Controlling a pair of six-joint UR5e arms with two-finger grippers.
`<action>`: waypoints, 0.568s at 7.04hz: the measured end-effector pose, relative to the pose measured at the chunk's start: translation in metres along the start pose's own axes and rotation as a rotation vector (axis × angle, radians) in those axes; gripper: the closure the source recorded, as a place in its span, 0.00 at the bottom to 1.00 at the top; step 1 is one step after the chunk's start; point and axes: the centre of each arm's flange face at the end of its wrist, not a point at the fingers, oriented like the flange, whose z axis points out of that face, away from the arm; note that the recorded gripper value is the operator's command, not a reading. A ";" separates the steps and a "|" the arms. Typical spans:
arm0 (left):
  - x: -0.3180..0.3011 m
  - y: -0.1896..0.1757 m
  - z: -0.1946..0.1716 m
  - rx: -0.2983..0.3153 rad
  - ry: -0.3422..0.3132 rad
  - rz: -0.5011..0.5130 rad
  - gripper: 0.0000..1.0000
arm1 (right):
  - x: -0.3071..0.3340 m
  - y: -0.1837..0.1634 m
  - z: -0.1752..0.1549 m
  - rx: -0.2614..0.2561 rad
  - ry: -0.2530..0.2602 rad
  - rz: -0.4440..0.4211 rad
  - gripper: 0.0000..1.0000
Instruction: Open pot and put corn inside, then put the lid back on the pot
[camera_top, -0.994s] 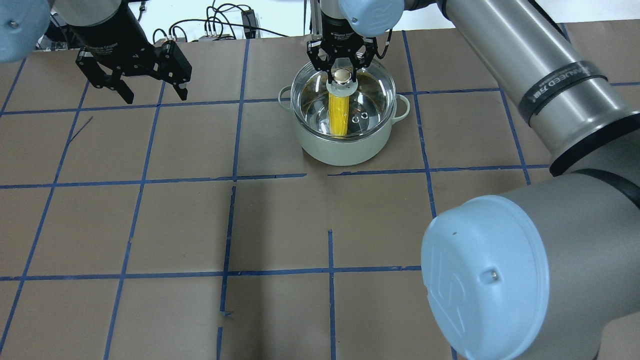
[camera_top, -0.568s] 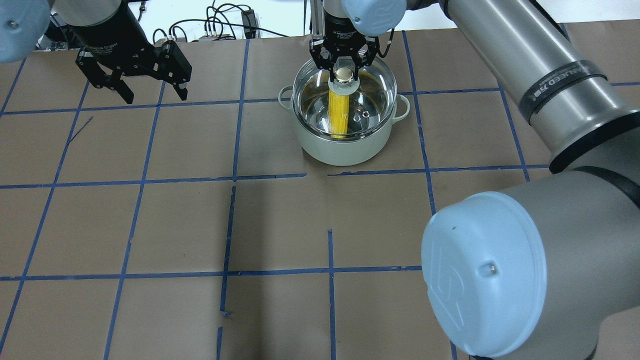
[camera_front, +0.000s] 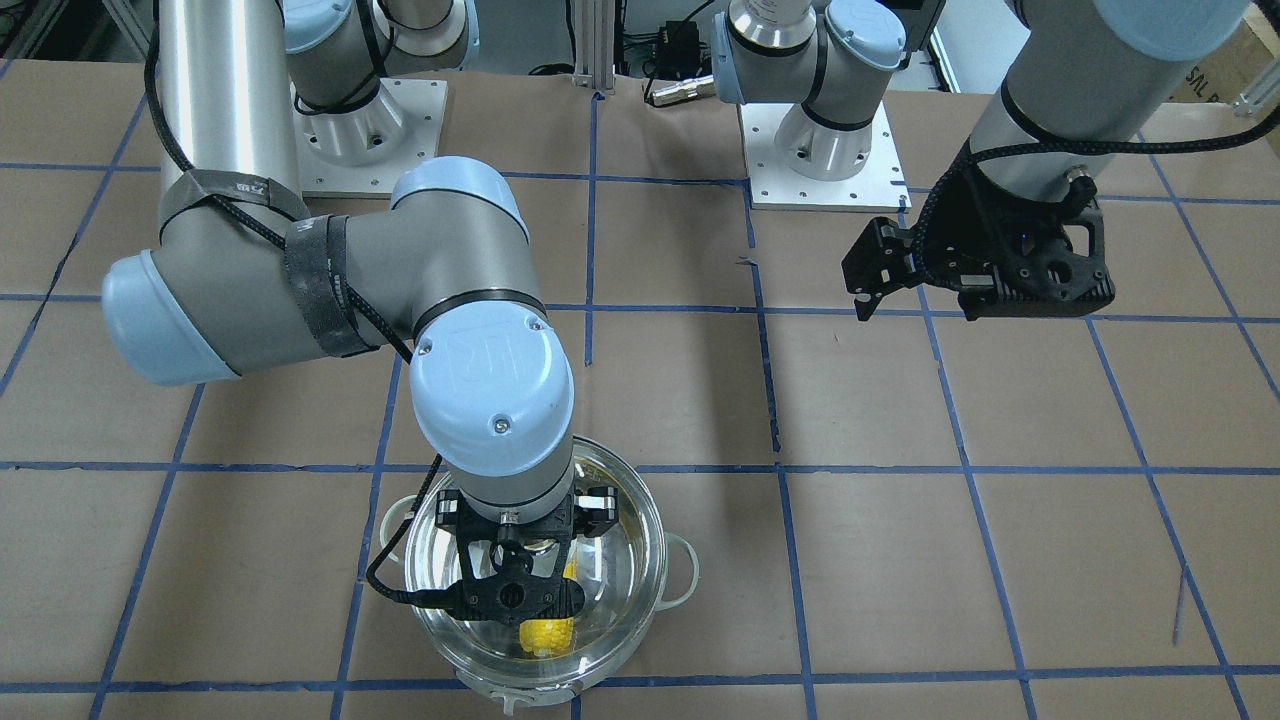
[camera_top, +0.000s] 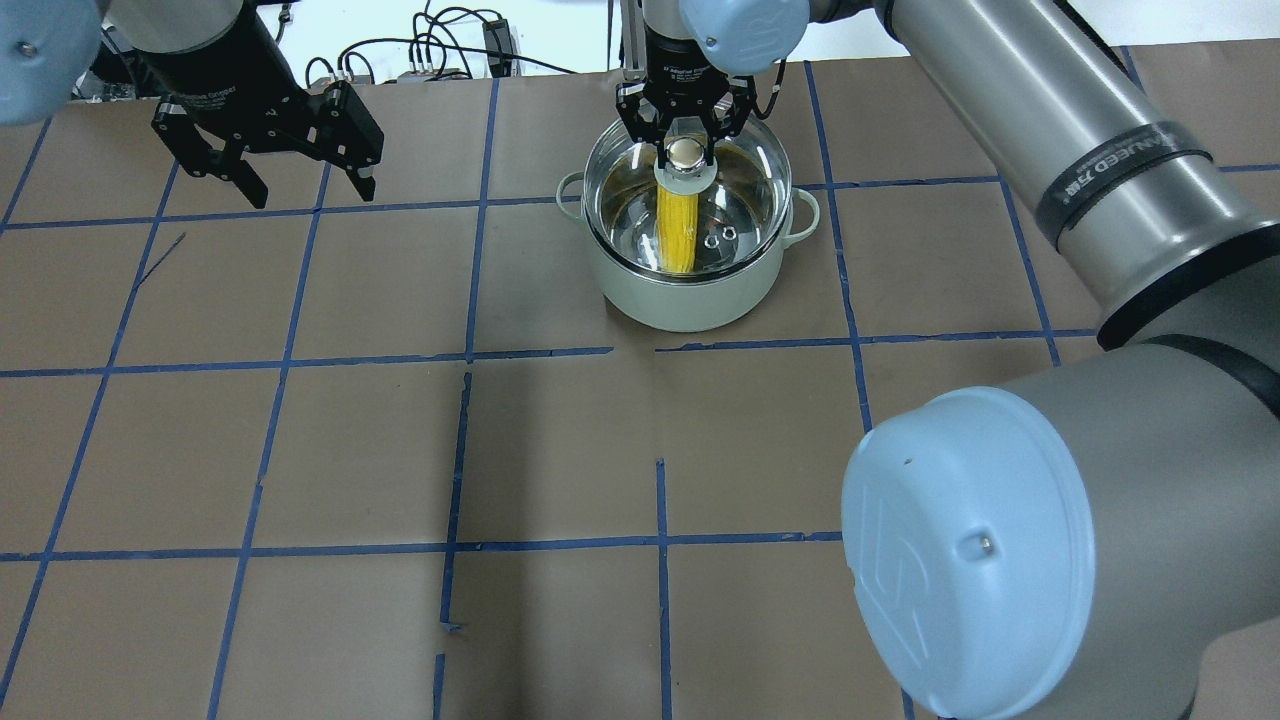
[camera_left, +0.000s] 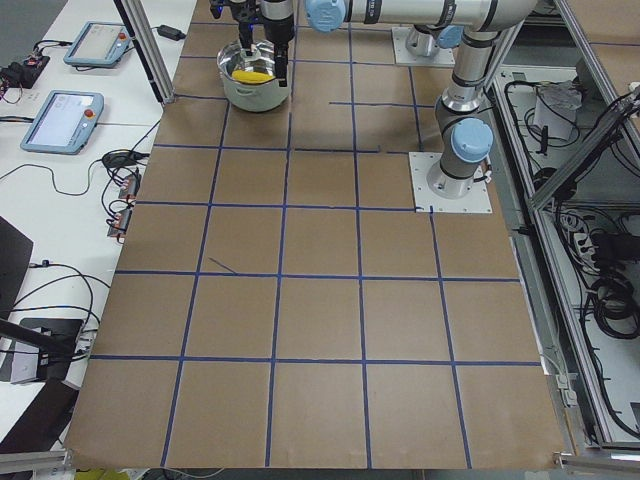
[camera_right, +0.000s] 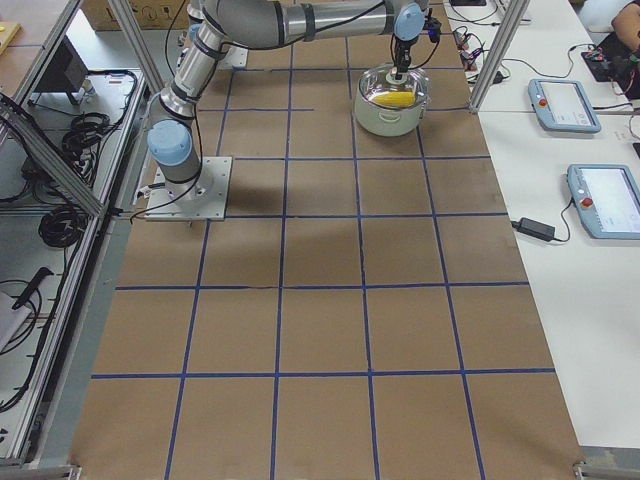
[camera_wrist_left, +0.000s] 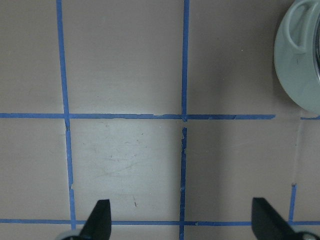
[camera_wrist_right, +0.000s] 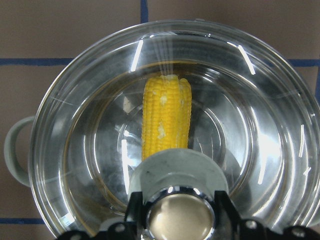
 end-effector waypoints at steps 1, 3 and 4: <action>0.000 0.000 0.000 0.001 0.000 0.000 0.00 | 0.000 0.002 -0.001 -0.008 0.002 0.001 0.76; 0.000 0.000 -0.001 0.002 0.000 0.000 0.00 | 0.001 0.004 -0.002 -0.025 0.007 0.002 0.76; 0.000 0.000 -0.001 0.002 0.001 0.000 0.00 | 0.001 0.006 -0.002 -0.034 0.009 0.002 0.76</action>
